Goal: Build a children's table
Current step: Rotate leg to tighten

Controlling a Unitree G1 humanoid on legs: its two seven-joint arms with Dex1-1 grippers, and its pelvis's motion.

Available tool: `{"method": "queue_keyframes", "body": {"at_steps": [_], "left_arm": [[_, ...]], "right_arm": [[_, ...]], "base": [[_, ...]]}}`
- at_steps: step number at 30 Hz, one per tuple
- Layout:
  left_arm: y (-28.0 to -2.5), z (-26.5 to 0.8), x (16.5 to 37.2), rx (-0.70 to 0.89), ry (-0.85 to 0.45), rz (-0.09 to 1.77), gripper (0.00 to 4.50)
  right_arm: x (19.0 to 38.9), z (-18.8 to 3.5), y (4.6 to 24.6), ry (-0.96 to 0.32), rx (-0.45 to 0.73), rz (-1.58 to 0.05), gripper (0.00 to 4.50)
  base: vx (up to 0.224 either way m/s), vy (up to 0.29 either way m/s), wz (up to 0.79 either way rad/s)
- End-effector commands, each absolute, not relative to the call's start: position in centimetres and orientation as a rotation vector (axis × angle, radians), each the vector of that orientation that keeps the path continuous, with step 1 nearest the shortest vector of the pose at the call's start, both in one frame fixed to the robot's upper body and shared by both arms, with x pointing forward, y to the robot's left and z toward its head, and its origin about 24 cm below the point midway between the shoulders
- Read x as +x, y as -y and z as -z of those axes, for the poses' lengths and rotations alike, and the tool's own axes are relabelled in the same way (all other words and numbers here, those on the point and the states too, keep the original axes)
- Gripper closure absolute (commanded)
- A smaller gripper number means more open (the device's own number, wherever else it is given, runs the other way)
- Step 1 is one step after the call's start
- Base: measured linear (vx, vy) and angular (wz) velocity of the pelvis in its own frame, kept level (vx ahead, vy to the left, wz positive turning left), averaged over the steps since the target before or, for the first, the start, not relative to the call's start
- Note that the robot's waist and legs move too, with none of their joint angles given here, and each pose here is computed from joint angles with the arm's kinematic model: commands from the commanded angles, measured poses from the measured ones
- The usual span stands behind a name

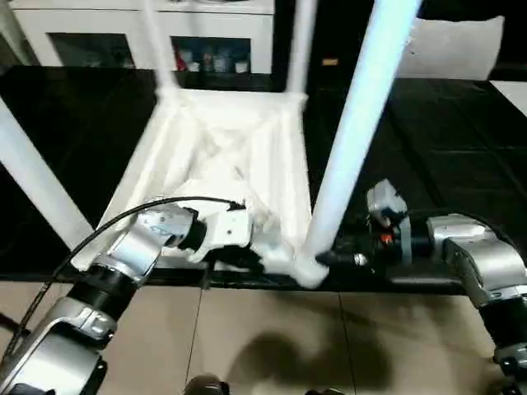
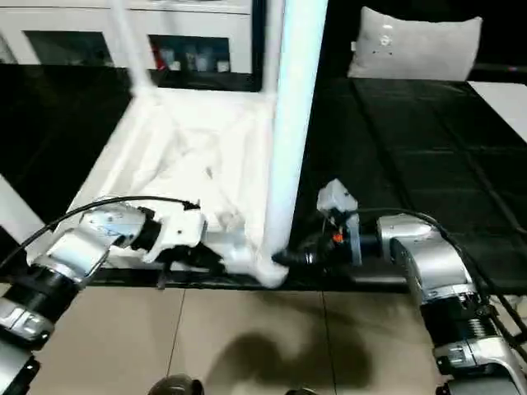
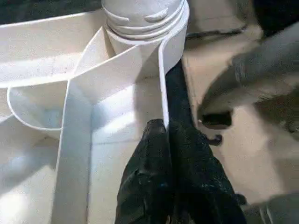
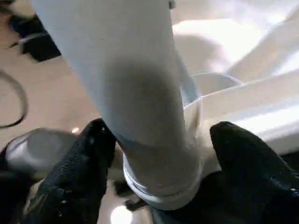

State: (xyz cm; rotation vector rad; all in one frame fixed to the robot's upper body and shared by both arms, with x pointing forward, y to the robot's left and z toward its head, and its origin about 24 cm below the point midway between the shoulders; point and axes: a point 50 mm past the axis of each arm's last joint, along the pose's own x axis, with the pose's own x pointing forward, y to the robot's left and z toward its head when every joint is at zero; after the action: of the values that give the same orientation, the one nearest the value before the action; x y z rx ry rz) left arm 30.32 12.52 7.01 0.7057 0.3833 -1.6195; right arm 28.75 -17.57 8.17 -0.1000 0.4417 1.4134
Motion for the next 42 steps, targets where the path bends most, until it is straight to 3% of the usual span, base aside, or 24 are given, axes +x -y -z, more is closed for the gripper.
{"method": "queue_keyframes", "body": {"at_steps": [1, 13, 18, 23, 24, 25, 30, 34, 37, 38, 42], "left_arm": [[-11.7, -6.4, 29.3, 0.746, -0.402, 1.727, 4.50], [-11.4, -6.4, 29.0, 0.743, -0.407, 1.760, 4.50], [-11.6, -6.3, 29.1, 0.691, -0.431, 1.736, 4.50], [-11.2, -6.8, 29.6, 0.590, -0.432, 1.647, 4.50], [-10.5, -7.2, 30.4, 0.519, -0.418, 1.536, 4.50], [-10.4, -7.2, 30.5, 0.513, -0.416, 1.527, 4.50], [-8.1, -7.7, 32.1, 0.346, -0.388, 1.308, 4.50], [-6.7, -7.8, 33.4, 0.353, -0.360, 1.154, 4.50], [-6.2, -8.0, 33.5, 0.353, -0.341, 1.130, 4.50], [-6.1, -8.0, 33.6, 0.353, -0.342, 1.122, 4.50], [-6.3, -7.9, 33.6, 0.388, -0.348, 1.111, 4.50]], "right_arm": [[28.6, -8.4, 17.6, -0.444, -0.112, -1.458, 1.24], [27.7, -7.9, 16.8, -0.468, -0.020, -1.575, 2.27], [27.5, -8.1, 16.8, -0.453, 0.046, -1.565, 2.38], [28.6, -7.9, 16.0, -0.400, 0.073, -1.371, 2.38], [30.1, -7.4, 15.2, -0.385, 0.069, -1.154, 2.38], [30.2, -7.3, 15.1, -0.386, 0.071, -1.138, 2.39], [32.7, -5.8, 13.9, -0.440, 0.120, -0.734, 2.43], [33.8, -5.5, 12.6, -0.413, 0.151, -0.598, 2.45], [34.0, -5.7, 12.1, -0.375, 0.143, -0.601, 2.45], [34.1, -5.9, 11.9, -0.361, 0.143, -0.601, 1.92], [33.9, -6.4, 11.7, -0.321, 0.142, -0.643, 1.73]], "base": [[0.000, 0.000, 0.00], [0.000, 0.000, 0.00], [0.000, 0.000, 0.00], [0.000, 0.000, 0.00], [0.000, 0.000, 0.00], [0.000, 0.000, 0.00], [-0.034, 0.003, -0.07], [0.000, 0.000, 0.00], [0.000, 0.000, 0.00], [0.000, 0.000, 0.00], [0.000, 0.000, 0.00]]}}
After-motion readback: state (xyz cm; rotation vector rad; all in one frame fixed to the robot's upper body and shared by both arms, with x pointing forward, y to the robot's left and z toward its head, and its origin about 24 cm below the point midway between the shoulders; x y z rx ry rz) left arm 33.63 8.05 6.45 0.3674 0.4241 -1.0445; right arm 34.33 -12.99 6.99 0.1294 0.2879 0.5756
